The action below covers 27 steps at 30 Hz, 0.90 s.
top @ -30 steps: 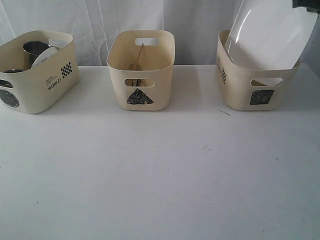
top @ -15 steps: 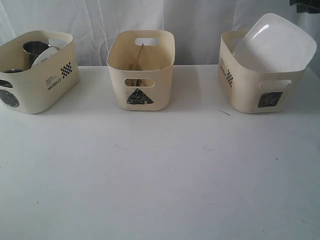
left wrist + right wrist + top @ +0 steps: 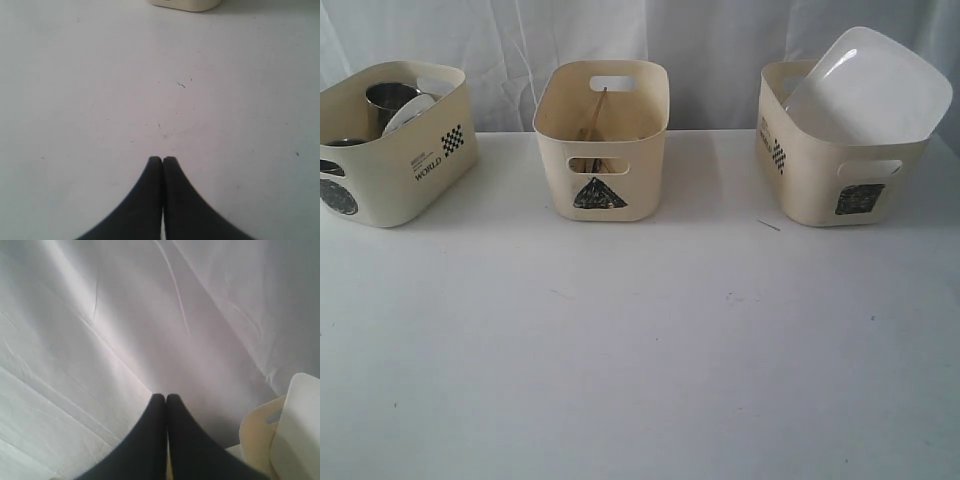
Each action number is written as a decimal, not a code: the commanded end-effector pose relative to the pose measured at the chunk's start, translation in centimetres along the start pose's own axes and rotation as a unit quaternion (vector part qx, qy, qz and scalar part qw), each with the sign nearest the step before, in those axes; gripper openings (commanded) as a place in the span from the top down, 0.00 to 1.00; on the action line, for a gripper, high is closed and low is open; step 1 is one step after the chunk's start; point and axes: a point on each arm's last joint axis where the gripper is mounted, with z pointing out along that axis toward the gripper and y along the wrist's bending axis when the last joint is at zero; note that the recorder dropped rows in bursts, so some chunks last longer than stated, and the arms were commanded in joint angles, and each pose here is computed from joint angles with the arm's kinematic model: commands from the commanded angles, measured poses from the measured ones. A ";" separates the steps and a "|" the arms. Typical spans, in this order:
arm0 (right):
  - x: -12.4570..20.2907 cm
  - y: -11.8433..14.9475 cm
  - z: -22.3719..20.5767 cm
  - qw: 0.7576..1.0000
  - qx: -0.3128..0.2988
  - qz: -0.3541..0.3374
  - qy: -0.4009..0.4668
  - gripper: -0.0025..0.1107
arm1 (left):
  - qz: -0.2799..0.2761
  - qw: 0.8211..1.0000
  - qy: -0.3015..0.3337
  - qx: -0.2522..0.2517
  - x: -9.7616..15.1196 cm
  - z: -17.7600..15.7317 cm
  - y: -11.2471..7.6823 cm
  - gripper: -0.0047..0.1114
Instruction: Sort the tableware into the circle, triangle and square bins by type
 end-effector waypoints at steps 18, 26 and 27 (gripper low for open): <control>15.0 0.9 -17.7 0.934 -0.028 -0.355 -0.029 0.98 | -0.001 1.000 0.015 0.001 0.4 0.0 0.0 0.96; 14.6 1.0 -18.1 0.933 -0.023 -0.356 -0.048 0.98 | -0.001 1.000 0.015 0.001 0.4 0.0 0.0 0.96; 14.6 1.0 -18.2 0.933 -0.025 -0.356 -0.049 0.98 | -0.001 1.000 0.015 0.001 0.4 0.0 0.0 0.96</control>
